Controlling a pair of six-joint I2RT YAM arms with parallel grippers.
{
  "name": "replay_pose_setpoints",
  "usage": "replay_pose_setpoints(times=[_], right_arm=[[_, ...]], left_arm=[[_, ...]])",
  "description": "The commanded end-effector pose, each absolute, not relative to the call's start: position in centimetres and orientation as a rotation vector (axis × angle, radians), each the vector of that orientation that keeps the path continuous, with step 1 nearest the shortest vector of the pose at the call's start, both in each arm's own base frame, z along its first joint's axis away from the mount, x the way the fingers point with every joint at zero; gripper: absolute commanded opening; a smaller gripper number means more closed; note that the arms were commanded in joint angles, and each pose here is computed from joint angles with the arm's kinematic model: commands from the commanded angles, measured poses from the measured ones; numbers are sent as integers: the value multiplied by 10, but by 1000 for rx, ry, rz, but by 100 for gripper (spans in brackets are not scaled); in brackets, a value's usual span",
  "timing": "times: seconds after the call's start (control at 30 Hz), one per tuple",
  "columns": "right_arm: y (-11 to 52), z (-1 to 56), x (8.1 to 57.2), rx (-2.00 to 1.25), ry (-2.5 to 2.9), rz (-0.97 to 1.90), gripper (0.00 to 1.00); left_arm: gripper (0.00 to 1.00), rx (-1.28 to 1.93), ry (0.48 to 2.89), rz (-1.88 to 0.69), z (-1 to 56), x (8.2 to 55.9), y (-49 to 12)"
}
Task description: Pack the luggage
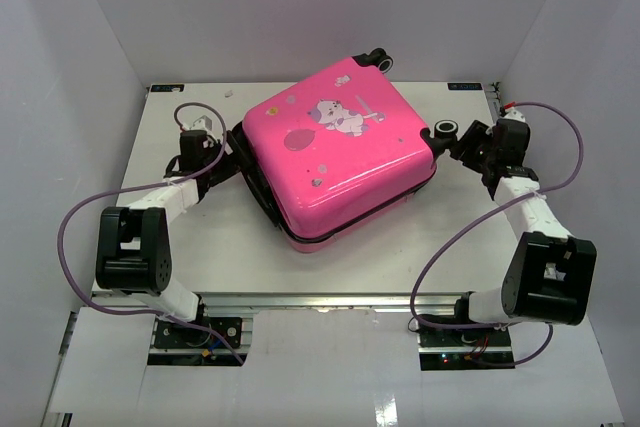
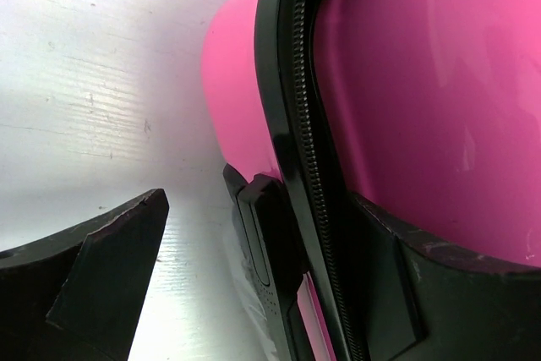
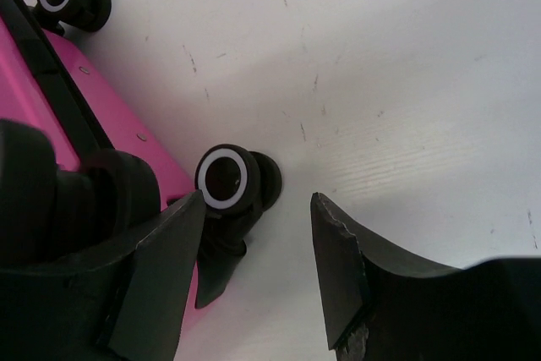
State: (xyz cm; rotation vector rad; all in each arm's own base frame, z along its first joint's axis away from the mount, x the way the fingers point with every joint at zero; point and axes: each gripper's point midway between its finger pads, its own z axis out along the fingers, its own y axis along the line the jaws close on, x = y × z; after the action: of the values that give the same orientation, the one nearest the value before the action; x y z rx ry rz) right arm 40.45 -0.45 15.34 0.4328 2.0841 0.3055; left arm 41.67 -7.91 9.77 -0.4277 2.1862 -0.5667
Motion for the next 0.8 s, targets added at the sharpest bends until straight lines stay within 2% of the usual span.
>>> replay_pose_setpoints(times=[0.0,0.3,0.53,0.7,0.77], right_arm=[[18,202,436,292,1935,380,60],[22,181,449,290,1983,394,60],[18,144,443,360,2059,377,60],[19,129,436,392,2086,387,60],[20,125,434,394,2096,390,60]], left_arm=[[94,-335,2125,-632,121,417,-95],[92,-394,2066,-652,145,405,-96],[78,-461,2082,-667,136,396,-98],[79,-544,2082,-544,133,391,-79],[81,-636,2043,-404,141,389,-54]])
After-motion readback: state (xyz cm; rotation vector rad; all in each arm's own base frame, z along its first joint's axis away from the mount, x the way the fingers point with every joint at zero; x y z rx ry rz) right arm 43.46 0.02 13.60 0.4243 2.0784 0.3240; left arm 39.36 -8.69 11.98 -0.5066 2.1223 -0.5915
